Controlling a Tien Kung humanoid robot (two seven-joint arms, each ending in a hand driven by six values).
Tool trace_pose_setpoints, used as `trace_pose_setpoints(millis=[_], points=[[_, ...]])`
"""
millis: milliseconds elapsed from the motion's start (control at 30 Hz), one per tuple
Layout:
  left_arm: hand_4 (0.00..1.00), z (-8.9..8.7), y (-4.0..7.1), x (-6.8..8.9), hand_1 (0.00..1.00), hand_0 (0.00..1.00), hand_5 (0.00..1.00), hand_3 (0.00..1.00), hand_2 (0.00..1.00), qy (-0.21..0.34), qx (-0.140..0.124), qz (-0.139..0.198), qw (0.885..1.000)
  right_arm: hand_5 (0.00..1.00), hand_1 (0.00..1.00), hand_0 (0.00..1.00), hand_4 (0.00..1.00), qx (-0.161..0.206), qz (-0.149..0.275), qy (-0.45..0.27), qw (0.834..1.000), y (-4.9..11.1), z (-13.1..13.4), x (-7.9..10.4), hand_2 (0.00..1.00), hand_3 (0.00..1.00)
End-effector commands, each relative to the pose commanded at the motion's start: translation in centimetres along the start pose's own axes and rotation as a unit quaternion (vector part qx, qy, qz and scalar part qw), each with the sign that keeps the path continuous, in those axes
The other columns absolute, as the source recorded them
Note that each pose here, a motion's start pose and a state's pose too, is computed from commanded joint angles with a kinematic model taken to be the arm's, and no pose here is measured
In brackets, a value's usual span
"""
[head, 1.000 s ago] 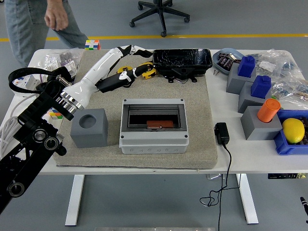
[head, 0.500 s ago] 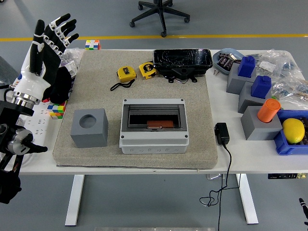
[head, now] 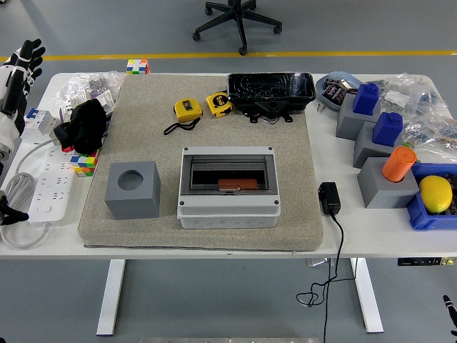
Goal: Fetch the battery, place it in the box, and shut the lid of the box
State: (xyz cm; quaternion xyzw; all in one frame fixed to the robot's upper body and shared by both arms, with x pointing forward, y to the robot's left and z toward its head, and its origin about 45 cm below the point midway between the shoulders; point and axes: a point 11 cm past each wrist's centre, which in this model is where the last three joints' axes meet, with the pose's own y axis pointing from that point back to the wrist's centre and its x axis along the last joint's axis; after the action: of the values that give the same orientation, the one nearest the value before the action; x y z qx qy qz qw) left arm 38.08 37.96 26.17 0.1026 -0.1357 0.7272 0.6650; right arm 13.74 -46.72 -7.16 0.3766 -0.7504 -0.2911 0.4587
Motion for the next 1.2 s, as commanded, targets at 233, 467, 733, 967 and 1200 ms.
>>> trace_pose_setpoints(millis=[233, 467, 733, 967, 1200], points=[[0.998, -2.2, 0.9, -0.5, 0.953, 0.941, 0.998, 0.909, 0.903, -0.069, 0.036, -0.017, 0.997, 0.998, 0.877, 0.876, 0.998, -0.001, 0.000, 0.003, 1.000, 0.0, 0.1, -0.1, 0.832, 0.876], [0.998, -3.2, 1.6, -0.9, 0.900, 0.883, 0.998, 0.860, 0.855, -0.085, 0.057, -0.024, 0.994, 0.998, 0.877, 0.876, 0.998, -0.001, -0.005, 0.009, 1.000, 0.1, 0.0, -0.6, 0.832, 0.876], [0.998, -3.1, 1.7, -1.1, 0.854, 0.845, 0.998, 0.802, 0.805, -0.083, 0.048, -0.020, 0.995, 0.998, 0.878, 0.876, 0.998, -0.006, -0.006, 0.014, 1.000, 0.2, 0.4, -0.8, 0.832, 0.876], [0.998, -3.2, 2.1, -0.7, 0.830, 0.825, 0.998, 0.788, 0.793, -0.064, 0.036, -0.008, 0.997, 0.998, 0.877, 0.876, 0.998, -0.001, -0.012, 0.017, 1.000, 0.3, -0.4, -1.6, 0.832, 0.876], [0.998, -3.1, 2.2, 0.4, 0.815, 0.801, 0.998, 0.773, 0.772, -0.040, 0.018, 0.015, 0.999, 0.998, 0.877, 0.876, 0.998, -0.003, -0.011, 0.018, 1.000, 0.2, -0.3, -1.4, 0.832, 0.875]])
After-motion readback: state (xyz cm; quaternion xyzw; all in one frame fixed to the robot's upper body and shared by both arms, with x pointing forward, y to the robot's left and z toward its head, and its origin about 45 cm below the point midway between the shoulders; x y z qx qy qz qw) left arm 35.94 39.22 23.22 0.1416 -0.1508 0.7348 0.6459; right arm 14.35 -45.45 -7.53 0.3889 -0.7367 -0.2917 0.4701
